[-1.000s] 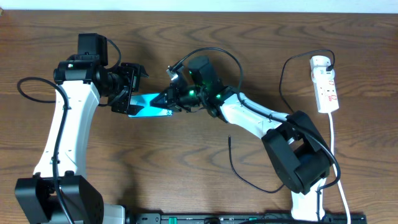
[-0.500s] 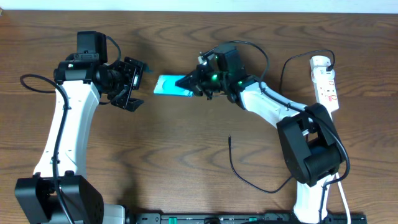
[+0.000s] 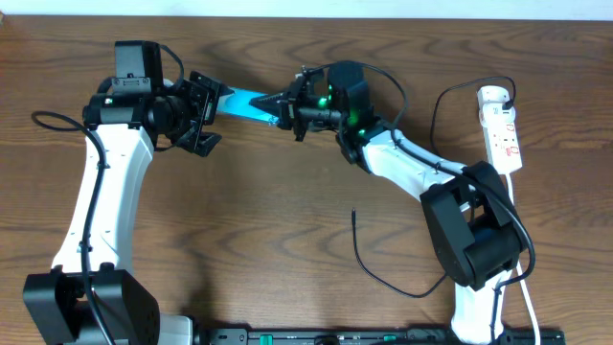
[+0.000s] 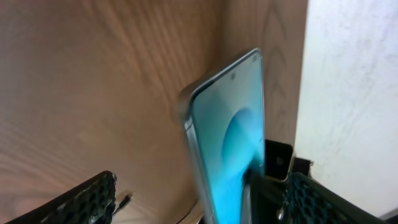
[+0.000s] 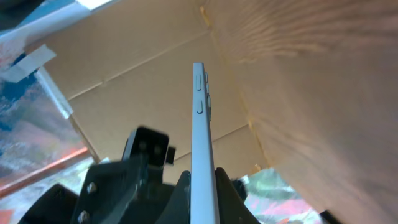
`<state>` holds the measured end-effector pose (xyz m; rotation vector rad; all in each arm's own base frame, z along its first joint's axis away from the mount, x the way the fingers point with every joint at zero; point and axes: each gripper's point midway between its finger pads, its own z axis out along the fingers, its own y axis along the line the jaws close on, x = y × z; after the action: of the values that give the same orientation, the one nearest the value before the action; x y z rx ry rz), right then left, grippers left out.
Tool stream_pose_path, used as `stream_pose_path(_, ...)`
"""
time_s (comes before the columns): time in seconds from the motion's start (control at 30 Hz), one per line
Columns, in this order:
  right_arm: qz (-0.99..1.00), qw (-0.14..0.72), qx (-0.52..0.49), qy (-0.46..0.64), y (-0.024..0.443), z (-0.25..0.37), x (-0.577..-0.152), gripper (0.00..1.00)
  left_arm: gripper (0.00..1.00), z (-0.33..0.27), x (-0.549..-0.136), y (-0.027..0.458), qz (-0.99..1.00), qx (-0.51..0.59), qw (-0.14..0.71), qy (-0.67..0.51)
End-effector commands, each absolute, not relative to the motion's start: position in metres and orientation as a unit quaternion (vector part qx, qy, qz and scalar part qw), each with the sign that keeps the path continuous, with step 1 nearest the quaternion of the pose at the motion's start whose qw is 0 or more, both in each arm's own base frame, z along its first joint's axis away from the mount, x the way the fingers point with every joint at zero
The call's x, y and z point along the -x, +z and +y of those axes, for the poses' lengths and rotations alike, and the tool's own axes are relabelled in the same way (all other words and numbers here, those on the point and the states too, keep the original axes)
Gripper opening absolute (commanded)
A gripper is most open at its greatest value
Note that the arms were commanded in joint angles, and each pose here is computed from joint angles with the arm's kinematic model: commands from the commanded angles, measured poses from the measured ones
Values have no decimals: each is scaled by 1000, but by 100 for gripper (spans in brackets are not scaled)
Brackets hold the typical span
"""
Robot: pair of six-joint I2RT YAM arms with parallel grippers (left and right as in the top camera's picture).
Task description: Plug charger to phone and switch on socket
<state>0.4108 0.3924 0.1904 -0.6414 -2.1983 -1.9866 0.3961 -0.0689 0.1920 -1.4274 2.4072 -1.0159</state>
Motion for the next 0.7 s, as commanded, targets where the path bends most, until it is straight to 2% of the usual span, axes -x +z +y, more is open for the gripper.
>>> stream_pose_path(0.0,-704,84,212,-673,213,405,-400,2,87,-70,-404,204,807,462,105,-354)
stream_pose_path(0.17,-688,75,211,-690,226,414,-398,2,87,-70,-414,210,803,453,126,-365)
stream_pose_path(0.23,-682,75,209,-696,230,416,-398,1,77,-69,-418,213,802,450,134,-369)
stream_pose_path(0.27,-679,73,208,-700,233,417,-398,1,63,-69,-419,214,802,448,138,-371)
stream_pose_path(0.33,-675,69,207,-704,236,417,-399,2,53,-69,-422,216,801,446,143,-374)
stream_pose_path(0.4,-673,73,213,-705,237,417,-399,2,48,-69,-424,218,800,443,150,-377)
stream_pose_path(0.53,-660,84,232,-709,241,416,-402,1,46,-69,-431,224,797,435,166,-385)
stream_pose_path(0.67,-636,48,228,-736,259,414,-411,2,46,-69,-435,228,795,430,176,-390)
